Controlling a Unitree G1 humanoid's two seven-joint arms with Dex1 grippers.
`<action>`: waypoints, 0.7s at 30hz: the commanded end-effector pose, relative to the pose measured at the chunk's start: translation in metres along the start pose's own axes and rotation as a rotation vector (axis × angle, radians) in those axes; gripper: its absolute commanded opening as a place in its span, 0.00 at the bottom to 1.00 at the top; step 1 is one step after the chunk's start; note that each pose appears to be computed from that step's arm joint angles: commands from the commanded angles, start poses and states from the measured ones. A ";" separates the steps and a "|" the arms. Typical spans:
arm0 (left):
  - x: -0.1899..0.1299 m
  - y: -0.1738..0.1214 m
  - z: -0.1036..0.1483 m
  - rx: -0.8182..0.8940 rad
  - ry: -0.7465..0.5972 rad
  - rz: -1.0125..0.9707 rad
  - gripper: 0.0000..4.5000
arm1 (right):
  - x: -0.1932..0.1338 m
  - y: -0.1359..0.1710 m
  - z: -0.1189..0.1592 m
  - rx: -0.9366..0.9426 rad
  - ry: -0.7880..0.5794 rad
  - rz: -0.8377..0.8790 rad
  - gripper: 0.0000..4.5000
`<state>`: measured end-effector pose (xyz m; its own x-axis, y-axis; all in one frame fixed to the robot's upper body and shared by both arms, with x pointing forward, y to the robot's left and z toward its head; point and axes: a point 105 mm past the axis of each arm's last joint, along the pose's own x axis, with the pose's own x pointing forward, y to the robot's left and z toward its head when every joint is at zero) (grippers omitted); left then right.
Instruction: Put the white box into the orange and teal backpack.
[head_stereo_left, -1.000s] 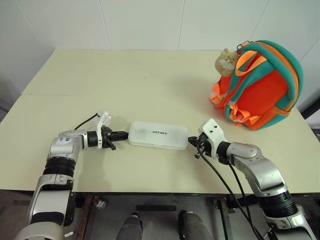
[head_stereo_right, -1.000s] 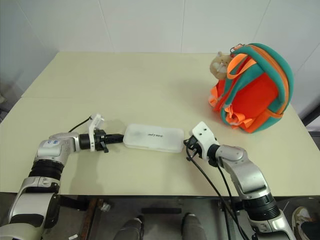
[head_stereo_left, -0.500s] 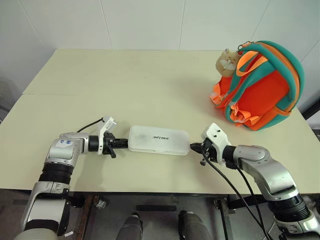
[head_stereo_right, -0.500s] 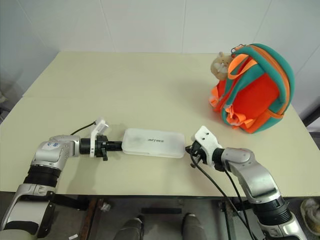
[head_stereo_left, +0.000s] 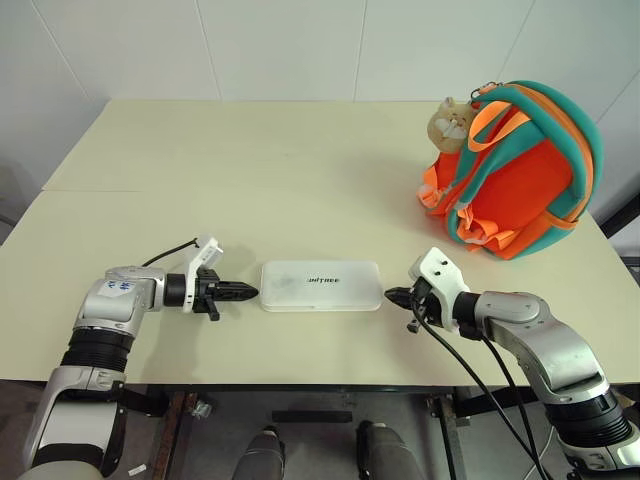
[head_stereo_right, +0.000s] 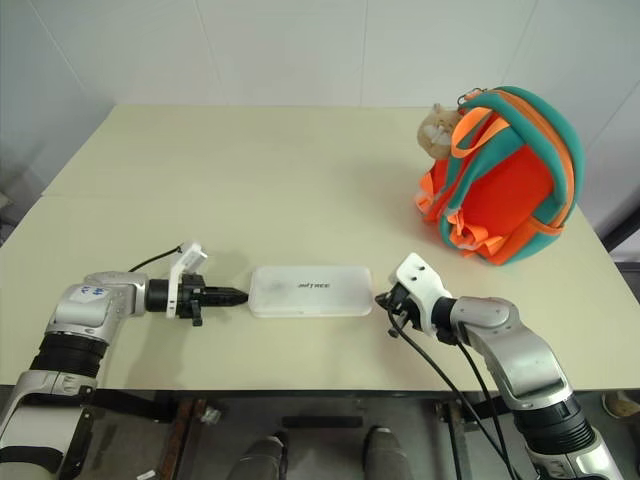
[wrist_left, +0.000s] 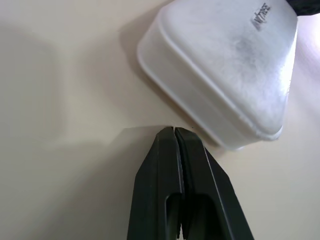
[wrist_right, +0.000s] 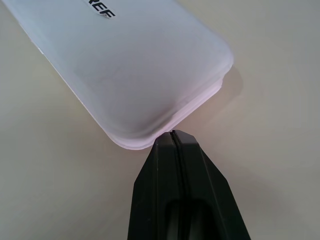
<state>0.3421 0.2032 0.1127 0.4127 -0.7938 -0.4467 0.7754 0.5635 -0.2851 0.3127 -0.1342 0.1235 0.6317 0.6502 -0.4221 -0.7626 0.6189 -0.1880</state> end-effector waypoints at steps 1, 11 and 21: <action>-0.013 0.010 0.000 -0.007 -0.018 0.059 0.01 | -0.004 -0.005 0.008 -0.030 -0.032 -0.027 0.00; 0.007 -0.010 0.016 -0.007 -0.120 -0.052 0.01 | 0.004 -0.007 0.013 -0.037 -0.045 -0.029 0.00; 0.009 -0.021 0.017 -0.005 -0.132 -0.098 0.01 | 0.005 0.000 0.014 -0.034 -0.052 -0.006 0.00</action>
<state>0.3405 0.1823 0.1201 0.4019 -0.8537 -0.3311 0.7928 0.5053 -0.3407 0.3210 -0.1313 0.1256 0.6480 0.6487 -0.3991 -0.7519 0.6283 -0.1996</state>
